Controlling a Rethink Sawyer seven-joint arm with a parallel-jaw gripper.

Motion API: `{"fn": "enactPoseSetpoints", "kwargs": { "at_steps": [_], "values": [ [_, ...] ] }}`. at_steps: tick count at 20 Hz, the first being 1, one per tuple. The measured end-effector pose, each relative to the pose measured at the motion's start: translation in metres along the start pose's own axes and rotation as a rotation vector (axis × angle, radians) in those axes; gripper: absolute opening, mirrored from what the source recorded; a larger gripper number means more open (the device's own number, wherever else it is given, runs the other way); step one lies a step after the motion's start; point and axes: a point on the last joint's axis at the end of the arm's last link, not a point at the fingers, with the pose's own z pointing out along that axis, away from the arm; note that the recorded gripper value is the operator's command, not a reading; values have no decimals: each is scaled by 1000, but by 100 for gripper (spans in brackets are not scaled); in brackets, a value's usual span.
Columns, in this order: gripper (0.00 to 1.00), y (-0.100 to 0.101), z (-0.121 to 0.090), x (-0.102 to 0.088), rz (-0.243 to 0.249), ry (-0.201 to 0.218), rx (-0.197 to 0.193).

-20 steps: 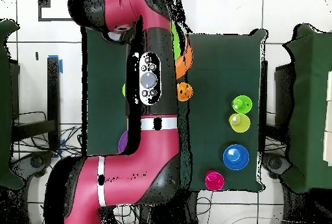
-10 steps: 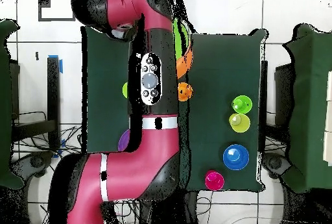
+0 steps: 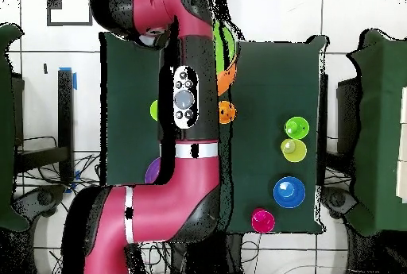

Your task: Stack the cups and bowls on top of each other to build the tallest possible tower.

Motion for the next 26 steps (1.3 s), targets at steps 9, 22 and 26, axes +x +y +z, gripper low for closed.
{"fn": "enactPoseSetpoints", "kwargs": {
  "at_steps": [9, 22, 26],
  "values": [
    [0, 2, 11, 4, -4, 7, 7],
    [0, 7, 33, 14, -16, 28, 23],
    [0, 8, 38, 17, -19, 34, 27]
  ]
}}
